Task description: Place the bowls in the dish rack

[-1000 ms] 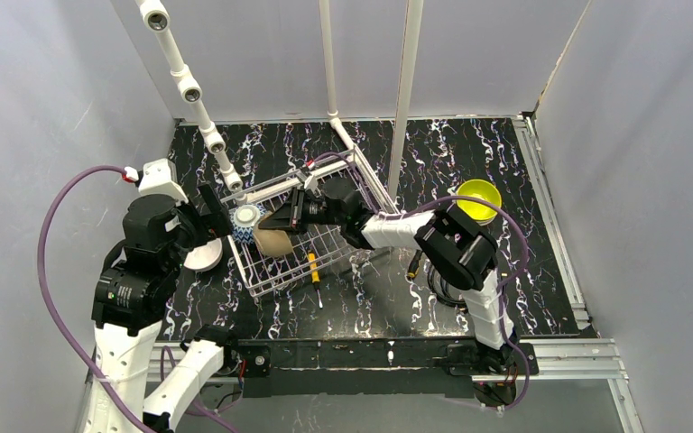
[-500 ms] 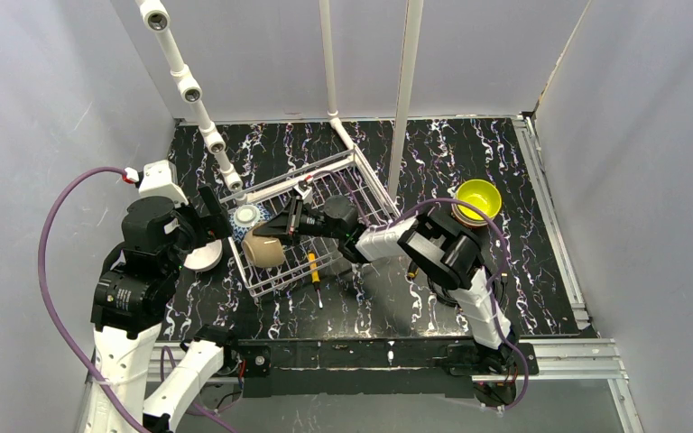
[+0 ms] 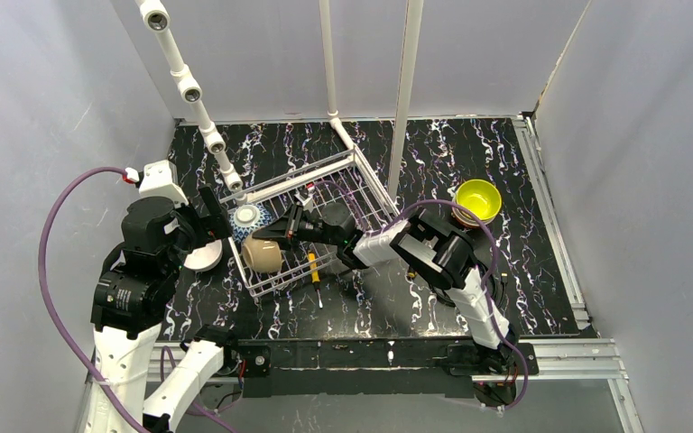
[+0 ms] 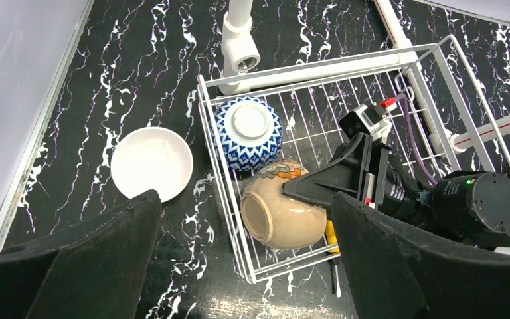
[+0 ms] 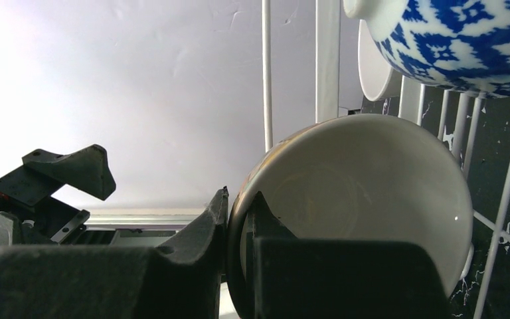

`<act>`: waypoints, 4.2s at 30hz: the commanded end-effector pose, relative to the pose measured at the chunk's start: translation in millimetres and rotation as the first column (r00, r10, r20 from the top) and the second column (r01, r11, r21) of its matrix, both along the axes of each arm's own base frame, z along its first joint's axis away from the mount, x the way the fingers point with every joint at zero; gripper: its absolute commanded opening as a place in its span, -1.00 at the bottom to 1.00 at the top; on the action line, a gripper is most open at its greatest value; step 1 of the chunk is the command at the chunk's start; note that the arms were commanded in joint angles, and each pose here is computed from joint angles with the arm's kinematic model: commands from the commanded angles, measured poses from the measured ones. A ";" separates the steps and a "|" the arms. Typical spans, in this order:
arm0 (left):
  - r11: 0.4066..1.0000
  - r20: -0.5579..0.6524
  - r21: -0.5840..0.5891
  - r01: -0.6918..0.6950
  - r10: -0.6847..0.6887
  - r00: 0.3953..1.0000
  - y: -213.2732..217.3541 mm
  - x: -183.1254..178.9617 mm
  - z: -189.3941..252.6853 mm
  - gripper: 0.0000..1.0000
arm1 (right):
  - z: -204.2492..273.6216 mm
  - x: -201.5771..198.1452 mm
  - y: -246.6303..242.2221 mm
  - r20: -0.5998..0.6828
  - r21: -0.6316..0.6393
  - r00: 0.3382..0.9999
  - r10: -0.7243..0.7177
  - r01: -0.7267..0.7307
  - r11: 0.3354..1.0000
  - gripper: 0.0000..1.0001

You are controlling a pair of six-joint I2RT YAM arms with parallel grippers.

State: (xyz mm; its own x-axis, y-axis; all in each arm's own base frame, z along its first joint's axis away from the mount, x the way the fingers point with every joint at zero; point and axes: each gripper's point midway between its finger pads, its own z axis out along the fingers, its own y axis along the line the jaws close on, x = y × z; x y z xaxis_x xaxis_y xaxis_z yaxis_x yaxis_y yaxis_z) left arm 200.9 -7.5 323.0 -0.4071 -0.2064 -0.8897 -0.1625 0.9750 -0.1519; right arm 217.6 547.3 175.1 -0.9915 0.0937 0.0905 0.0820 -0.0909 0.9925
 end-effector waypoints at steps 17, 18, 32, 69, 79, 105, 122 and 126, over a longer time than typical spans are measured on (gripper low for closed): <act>1.000 -0.024 0.014 0.008 -0.008 1.000 -0.4 1.2 -5.2 0.96 | -2.6 5.4 -22.6 0.032 0.082 0.997 -0.064 0.061 0.995 -0.44; 1.000 -0.026 0.014 0.008 -0.007 1.000 -0.4 1.4 -5.9 0.96 | -3.2 6.0 -22.9 0.033 0.077 0.997 -0.064 0.061 0.995 -0.40; 1.000 -0.020 0.023 0.005 -0.005 1.000 1.2 0.6 -1.6 0.97 | -9.0 22.8 -23.8 0.039 0.006 0.996 -0.074 0.074 0.997 -0.78; 0.952 0.220 -0.030 -0.305 0.304 0.927 61.4 -52.2 73.3 0.96 | -20.1 -39.5 -8.5 0.662 -0.693 -0.116 0.741 0.283 0.663 -0.07; 0.958 0.208 -0.014 -0.286 0.283 0.936 58.3 -48.4 69.6 0.97 | -30.1 -54.7 0.8 0.647 -0.703 -0.185 0.739 0.230 0.673 -0.09; 0.966 0.205 0.005 -0.259 0.252 0.946 53.7 -40.7 69.0 0.96 | 37.2 -84.6 14.6 0.836 -0.538 -0.102 0.539 0.044 0.842 -0.97; 0.969 0.197 0.006 -0.247 0.241 0.950 51.1 -37.7 65.9 0.96 | 96.3 -15.3 -4.3 0.616 -0.111 0.787 0.036 0.041 0.993 -0.97; 0.970 0.193 0.004 -0.244 0.239 0.952 50.3 -37.4 63.9 0.96 | 110.8 -18.0 -2.5 0.468 0.008 0.883 -0.043 0.044 0.999 -0.97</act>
